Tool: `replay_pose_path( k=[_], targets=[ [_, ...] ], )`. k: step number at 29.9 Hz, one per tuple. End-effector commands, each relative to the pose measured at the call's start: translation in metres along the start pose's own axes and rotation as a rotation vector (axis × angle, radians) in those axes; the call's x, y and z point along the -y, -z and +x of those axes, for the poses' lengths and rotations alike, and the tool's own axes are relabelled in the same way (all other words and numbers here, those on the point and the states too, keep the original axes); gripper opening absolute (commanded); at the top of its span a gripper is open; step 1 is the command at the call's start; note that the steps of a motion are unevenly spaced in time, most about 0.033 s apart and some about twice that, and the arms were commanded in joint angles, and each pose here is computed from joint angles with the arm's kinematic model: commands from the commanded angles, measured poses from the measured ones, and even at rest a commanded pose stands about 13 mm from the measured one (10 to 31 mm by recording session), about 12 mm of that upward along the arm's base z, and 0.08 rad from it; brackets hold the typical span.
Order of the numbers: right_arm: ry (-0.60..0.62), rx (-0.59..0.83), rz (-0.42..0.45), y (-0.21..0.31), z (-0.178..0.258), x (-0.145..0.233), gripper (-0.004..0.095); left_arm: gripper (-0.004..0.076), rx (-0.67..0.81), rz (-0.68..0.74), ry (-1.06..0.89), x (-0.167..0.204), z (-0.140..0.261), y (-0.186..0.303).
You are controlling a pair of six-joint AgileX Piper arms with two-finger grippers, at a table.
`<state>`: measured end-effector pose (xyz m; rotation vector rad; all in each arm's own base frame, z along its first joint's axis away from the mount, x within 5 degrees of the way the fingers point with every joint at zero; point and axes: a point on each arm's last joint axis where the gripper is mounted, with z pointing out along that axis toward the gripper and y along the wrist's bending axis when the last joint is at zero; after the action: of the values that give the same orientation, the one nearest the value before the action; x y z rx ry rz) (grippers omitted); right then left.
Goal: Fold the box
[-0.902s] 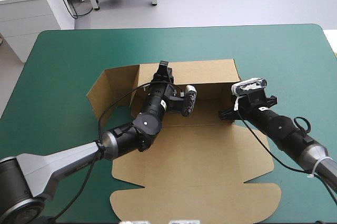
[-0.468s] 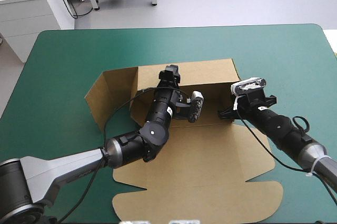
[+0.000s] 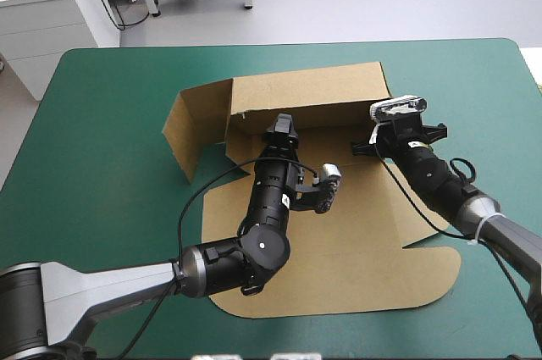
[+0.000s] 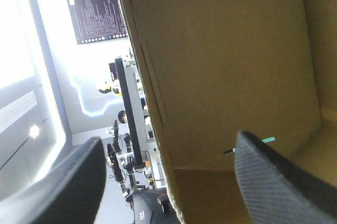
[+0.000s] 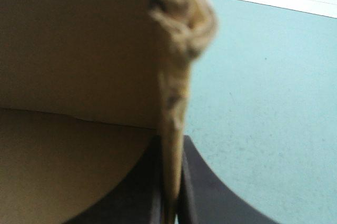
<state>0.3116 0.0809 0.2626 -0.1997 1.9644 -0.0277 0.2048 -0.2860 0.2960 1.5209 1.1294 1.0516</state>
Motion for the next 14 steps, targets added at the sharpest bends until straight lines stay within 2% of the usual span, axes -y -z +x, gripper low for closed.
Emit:
replay_pose_path(
  k=[1, 3, 5, 6, 8, 11, 14],
  targets=[
    [-0.006, 0.092, 0.054, 0.003, -0.024, 0.006, -0.0019, 0.0451, -0.030, -0.077, 0.049, -0.022, 0.007, 0.011],
    [-0.005, 0.083, 0.045, 0.002, -0.022, 0.005, -0.0019, 0.0306, -0.044, -0.042, 0.063, -0.019, 0.008, 0.011],
    [-0.005, 0.081, 0.041, 0.002, -0.022, 0.005, -0.0019, 0.0052, -0.062, 0.012, 0.067, -0.014, 0.010, 0.011],
    [-0.005, 0.081, 0.042, 0.002, -0.022, 0.005, -0.0019, 0.0002, -0.070, 0.046, 0.026, -0.011, 0.010, 0.011],
    [-0.005, 0.080, 0.040, 0.002, -0.022, 0.005, -0.0019, 0.0016, -0.111, 0.099, -0.070, -0.009, 0.016, 0.010],
    [-0.005, 0.077, 0.035, 0.002, -0.022, 0.004, -0.0019, 0.0015, -0.165, 0.242, -0.085, -0.018, 0.026, 0.006],
    [-0.004, 0.069, 0.020, 0.002, -0.021, 0.003, -0.0019, 0.0015, -0.161, 0.492, 0.084, -0.038, 0.041, 0.000]
  ],
)
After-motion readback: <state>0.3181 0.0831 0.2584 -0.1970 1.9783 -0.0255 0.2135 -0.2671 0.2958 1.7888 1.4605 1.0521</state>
